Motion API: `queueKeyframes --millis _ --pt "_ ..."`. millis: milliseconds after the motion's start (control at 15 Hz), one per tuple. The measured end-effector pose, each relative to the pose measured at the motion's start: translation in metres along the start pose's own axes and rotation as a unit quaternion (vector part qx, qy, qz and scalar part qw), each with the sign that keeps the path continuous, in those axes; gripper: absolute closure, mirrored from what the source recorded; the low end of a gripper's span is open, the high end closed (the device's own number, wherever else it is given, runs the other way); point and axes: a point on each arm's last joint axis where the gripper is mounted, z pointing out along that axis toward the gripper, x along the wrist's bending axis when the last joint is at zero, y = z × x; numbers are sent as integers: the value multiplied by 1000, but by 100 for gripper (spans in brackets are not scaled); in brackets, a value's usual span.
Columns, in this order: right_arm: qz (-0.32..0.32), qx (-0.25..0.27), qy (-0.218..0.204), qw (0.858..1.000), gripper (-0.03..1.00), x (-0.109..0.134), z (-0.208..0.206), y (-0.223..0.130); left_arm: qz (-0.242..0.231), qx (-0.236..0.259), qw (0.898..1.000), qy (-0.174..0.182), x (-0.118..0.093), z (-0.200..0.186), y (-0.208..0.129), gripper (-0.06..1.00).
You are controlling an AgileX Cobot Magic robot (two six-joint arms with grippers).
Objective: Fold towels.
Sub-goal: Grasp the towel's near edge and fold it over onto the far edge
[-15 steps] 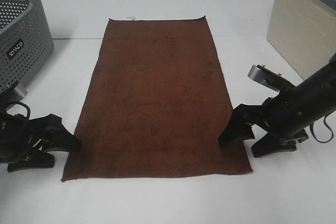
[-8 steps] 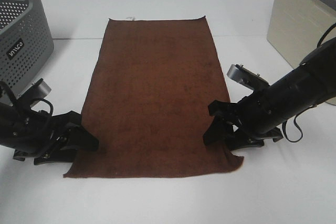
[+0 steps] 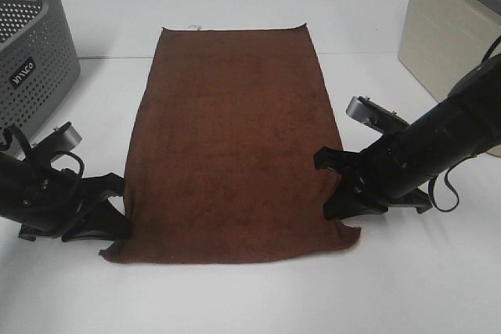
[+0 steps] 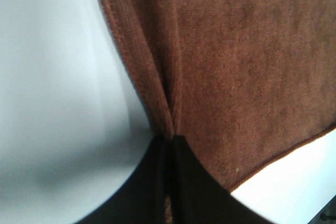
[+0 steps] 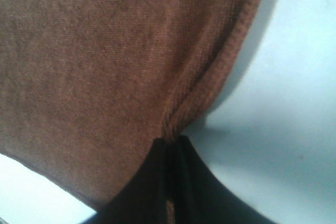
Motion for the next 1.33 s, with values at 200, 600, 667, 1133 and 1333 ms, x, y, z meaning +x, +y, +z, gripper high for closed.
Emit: queueKeyframes --millis 200,600,667,1133,1333 --pt "-9 12 -6 1000 97 9 -20 -4 14 -9 1000 3 -11 -20 -3 94" --pt "12 52 -11 999 97 3 -31 -48 -3 22 1000 11 -7 -37 -52 94" --pt "17 56 -18 998 97 -1 -31 -58 -9 30 999 14 -5 -38 -62 94" --pt "4 32 0 999 97 2 -32 -57 -24 25 999 11 -5 -40 -66 94" --pt "-29 -21 12 999 97 18 -43 -18 -21 -21 1000 0 -17 -44 -33 94"
